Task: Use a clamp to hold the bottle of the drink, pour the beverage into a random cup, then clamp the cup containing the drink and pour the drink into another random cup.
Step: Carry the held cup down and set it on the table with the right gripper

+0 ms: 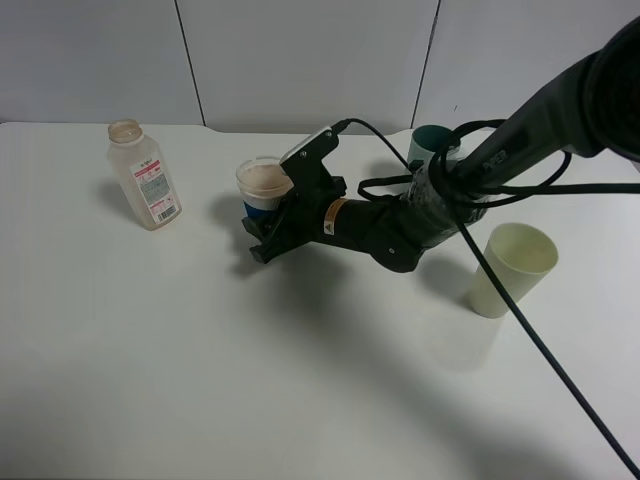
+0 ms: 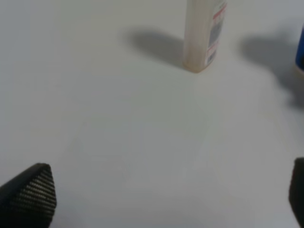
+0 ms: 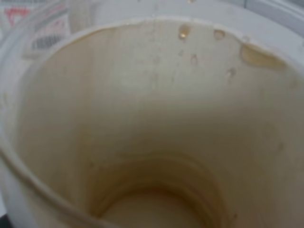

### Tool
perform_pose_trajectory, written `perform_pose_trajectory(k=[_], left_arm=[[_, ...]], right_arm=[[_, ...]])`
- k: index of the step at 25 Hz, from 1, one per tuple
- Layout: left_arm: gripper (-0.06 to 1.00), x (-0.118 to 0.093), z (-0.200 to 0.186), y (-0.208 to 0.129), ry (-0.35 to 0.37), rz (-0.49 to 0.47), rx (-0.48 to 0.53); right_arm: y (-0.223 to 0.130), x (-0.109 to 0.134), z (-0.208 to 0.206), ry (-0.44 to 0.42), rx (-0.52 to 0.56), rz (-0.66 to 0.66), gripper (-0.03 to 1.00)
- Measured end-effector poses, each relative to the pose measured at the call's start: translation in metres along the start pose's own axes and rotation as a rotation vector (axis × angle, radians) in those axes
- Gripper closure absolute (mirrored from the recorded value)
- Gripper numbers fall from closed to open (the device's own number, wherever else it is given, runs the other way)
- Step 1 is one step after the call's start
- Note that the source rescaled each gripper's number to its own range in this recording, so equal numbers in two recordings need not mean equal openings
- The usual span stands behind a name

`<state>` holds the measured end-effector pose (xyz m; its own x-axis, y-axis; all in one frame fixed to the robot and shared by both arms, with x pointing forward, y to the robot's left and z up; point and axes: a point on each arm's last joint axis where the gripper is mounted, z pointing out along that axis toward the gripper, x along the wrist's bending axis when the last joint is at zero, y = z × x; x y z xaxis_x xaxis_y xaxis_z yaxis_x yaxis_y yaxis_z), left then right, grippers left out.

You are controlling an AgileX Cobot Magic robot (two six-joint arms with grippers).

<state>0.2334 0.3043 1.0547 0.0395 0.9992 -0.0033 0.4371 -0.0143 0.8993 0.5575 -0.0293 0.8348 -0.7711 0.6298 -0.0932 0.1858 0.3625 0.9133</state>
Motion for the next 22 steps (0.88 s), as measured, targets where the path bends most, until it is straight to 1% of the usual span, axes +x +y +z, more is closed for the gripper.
perform_pose_trajectory(k=[10,22], left_arm=[[-0.06,0.0000,0.0000,0.0000,0.000,0.000,0.000],[-0.06,0.0000,0.0000,0.0000,0.000,0.000,0.000]], right_arm=[[-0.0074,0.0016,0.0031,0.005,-0.025,-0.004,0.94],[-0.0063,0.0048,0.0035,0.010,-0.020,-0.006,0.94]])
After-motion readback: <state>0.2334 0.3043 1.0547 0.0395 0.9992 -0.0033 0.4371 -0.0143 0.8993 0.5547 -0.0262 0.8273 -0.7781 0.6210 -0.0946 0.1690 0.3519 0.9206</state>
